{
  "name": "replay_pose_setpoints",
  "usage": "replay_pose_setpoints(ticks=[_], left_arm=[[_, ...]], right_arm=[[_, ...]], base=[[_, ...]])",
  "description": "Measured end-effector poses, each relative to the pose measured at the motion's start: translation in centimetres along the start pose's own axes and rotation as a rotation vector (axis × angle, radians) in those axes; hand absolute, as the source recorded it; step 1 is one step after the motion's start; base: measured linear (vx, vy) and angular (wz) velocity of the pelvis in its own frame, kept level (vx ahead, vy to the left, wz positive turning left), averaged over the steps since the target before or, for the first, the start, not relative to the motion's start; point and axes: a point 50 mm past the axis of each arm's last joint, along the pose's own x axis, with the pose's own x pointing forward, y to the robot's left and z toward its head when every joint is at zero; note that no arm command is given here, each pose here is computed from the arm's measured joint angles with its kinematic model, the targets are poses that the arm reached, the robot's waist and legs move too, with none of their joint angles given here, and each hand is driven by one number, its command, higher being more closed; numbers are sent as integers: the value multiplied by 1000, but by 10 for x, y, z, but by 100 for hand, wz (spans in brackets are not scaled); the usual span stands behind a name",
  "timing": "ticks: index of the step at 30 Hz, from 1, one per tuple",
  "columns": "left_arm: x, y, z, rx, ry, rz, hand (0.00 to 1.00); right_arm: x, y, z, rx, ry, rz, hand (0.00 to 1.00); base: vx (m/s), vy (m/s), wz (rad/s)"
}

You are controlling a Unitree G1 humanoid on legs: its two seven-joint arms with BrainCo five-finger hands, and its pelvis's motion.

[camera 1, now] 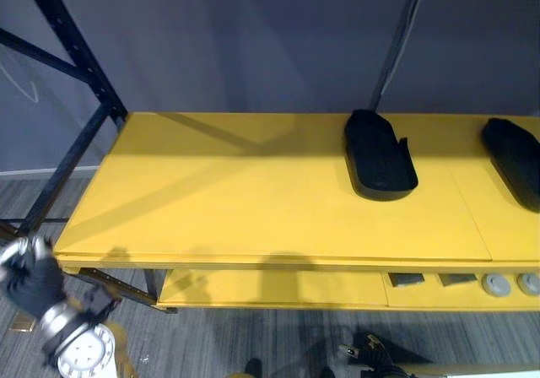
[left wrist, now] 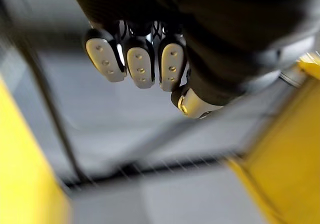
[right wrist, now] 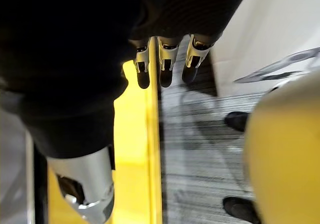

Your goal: Walk over and take plastic housings, then place them on the shelf

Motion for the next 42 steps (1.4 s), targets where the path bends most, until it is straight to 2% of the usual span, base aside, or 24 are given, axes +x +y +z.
replay_pose_setpoints(ticks=[1,4,7,8,11,12,17,23,29,33,42], left_arm=[[-7,14,-20,59,101,36,100],[-32,38,-80,108,425,96,100],[-70,44,-131,137,735,18,100],[-74,44,-134,141,761,5,100],[-109,29,-163,176,956,-171,100],[-116,22,-167,188,984,-234,0],[-124,-12,-174,207,997,-421,0],[-133,-34,-179,284,998,-570,0],[-141,-24,-187,385,1033,-606,0],[-143,-28,-189,431,1023,-665,0],[-144,-32,-190,464,1013,-712,0]], right_arm=[[0,6,4,-10,-20,19,0],[-1,21,11,-43,-50,68,0],[-3,24,10,-46,-51,77,0],[-3,24,10,-46,-49,76,0],[-6,23,6,-40,-43,71,0],[-7,22,6,-37,-46,68,0],[-7,18,6,-23,-48,49,0],[-6,7,-4,21,-1,-8,0],[-5,3,-7,25,22,-57,0],[-3,-6,-5,60,19,-108,0],[-1,-8,2,62,1,-121,0]], base=[[-3,2,-4],[-10,2,-16],[-3,10,-11],[9,18,-4],[4,4,-1],[9,19,-7],[1,16,-10],[22,10,-23],[37,3,-24],[-7,14,-21],[-62,6,-17]])
